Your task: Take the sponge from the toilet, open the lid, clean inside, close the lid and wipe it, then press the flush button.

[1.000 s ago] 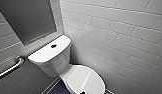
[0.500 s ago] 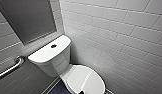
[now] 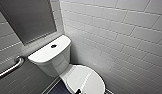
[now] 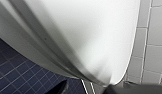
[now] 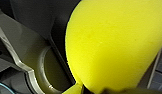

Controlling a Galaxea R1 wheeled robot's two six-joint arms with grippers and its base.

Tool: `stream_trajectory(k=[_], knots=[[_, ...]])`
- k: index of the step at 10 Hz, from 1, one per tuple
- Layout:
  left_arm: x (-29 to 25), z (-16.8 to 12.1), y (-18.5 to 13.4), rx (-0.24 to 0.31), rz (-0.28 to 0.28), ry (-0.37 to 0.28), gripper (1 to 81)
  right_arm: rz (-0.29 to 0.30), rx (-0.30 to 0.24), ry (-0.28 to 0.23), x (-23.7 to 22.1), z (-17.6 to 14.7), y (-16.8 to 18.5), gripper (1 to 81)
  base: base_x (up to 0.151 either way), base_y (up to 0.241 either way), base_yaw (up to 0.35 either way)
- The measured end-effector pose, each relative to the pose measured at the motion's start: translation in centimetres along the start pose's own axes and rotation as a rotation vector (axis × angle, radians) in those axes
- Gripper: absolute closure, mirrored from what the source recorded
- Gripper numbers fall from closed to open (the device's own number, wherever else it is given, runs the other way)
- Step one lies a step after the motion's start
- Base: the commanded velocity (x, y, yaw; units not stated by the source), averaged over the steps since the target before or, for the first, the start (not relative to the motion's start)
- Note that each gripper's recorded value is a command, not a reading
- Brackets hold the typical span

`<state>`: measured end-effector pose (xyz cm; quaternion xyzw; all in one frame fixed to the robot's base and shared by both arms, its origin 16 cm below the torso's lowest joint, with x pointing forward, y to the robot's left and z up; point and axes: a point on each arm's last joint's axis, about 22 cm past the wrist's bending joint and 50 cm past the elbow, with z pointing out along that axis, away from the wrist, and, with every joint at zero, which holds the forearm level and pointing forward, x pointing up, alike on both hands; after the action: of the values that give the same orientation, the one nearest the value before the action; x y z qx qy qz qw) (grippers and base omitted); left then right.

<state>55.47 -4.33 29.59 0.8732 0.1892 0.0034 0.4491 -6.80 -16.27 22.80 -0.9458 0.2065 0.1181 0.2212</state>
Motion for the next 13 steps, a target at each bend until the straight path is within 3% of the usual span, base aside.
stream_trajectory(k=[1,5,13], knots=[[0.4,-0.1,0.0,-0.006,-0.022,0.014,1.0,0.005,0.013,-0.003,-0.3,0.4,-0.9,81.1,0.0,0.0,0.0],[0.8,0.3,0.6,-0.027,-0.021,0.031,1.0,0.007,0.02,-0.005,-0.5,0.5,-1.4,81.1,0.0,0.0,0.0],[0.4,1.0,1.4,-0.033,-0.054,0.023,1.0,0.015,0.039,-0.01,-0.8,0.6,-2.4,81.1,0.0,0.0,0.0]])
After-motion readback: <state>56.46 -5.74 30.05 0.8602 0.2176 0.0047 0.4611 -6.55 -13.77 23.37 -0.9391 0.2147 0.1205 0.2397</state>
